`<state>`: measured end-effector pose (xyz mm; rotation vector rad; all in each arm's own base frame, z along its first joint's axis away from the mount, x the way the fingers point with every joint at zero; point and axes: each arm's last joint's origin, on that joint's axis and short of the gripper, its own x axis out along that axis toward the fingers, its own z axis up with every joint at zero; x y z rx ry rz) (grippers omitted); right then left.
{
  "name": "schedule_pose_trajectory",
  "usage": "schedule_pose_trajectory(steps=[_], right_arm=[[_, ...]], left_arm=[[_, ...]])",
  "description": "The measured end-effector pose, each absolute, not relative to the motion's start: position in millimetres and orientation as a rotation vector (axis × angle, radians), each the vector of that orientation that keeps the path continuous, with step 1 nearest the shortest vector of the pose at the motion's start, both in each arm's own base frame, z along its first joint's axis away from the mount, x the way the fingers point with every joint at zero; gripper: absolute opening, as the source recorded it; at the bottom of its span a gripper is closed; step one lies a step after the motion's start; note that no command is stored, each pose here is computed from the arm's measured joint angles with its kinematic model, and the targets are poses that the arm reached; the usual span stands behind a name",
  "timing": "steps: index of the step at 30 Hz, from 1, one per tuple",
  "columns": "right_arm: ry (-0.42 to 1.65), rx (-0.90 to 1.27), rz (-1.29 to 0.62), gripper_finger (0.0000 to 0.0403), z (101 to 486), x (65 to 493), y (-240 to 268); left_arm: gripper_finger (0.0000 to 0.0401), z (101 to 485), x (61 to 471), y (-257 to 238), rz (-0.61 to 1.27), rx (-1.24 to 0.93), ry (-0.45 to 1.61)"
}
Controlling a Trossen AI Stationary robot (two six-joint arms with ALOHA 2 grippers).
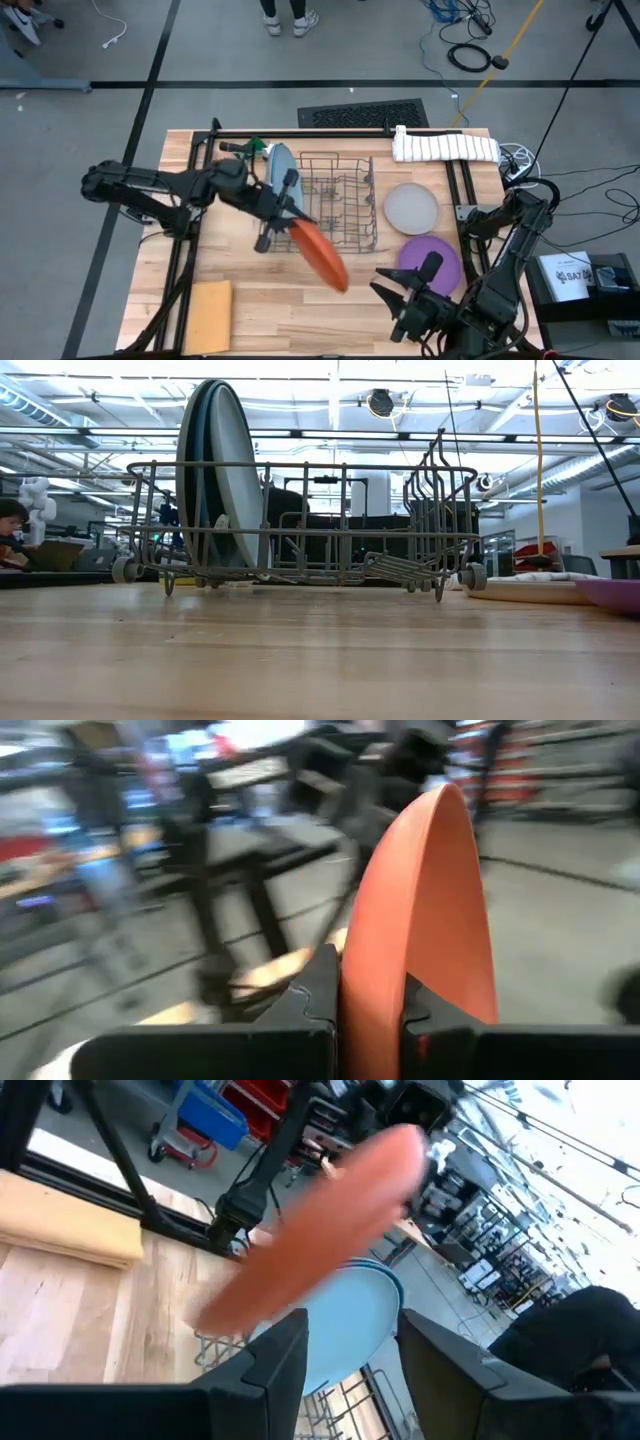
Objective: Sort dishes
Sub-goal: Put the orange plate into the green dish rack
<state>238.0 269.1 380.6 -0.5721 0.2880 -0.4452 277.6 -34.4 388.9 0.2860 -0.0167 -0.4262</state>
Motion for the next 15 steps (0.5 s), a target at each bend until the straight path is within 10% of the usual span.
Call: schedule_pose_trajectory(steps=[15], right_arm=[[0.297, -0.775, -0.370, 0.0151, 402.2, 290.3, 251.4]], left_arm=[[0.0017, 398.8, 281.8, 6.5, -0.627, -0.135, -0.047]])
